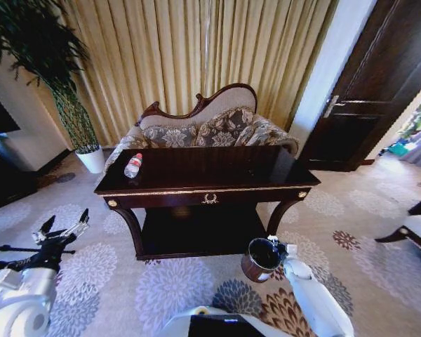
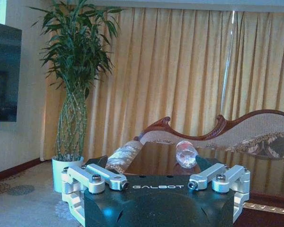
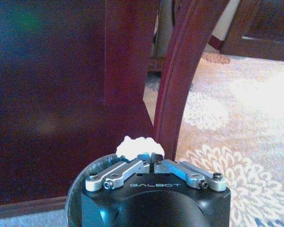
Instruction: Move to the front of the table and place the trash on the table into the trash bin.
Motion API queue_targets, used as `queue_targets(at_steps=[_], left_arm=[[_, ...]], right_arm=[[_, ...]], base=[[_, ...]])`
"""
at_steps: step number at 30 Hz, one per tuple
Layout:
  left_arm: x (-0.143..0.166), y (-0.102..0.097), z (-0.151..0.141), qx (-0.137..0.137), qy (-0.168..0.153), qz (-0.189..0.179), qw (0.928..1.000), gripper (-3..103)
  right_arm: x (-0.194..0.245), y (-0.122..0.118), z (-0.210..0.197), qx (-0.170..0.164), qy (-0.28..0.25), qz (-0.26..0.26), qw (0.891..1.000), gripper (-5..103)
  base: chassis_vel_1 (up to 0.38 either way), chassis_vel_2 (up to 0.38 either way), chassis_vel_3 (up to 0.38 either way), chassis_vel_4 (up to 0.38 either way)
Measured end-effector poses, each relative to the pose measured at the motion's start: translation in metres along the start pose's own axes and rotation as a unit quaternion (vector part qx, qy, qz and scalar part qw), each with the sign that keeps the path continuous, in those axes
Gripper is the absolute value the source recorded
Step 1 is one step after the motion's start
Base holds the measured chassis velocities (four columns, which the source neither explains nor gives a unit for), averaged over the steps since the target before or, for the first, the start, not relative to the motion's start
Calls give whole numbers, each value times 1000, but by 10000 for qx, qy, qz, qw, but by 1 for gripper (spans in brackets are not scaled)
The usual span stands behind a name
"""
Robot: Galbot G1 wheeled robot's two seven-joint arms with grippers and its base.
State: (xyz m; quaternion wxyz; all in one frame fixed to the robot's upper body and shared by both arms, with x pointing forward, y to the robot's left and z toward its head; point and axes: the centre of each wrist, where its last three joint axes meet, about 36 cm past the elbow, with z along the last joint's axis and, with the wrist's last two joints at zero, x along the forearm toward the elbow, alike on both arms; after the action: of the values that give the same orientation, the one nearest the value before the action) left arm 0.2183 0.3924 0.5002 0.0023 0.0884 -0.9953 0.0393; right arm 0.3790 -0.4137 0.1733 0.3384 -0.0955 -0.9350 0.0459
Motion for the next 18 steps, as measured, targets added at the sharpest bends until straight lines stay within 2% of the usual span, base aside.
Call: queue_targets(at_steps=[10,18], left_arm=[[2,1,1,-21,23,9,10000,100],[5,1,0,3,16,-10,10000,100]], right_arm=[[-5,11,17,25,79,-72,9999,0],[-6,22,14,-24,11,-190,9998,0]], base=[[0,0,0,0],[0,0,0,0]])
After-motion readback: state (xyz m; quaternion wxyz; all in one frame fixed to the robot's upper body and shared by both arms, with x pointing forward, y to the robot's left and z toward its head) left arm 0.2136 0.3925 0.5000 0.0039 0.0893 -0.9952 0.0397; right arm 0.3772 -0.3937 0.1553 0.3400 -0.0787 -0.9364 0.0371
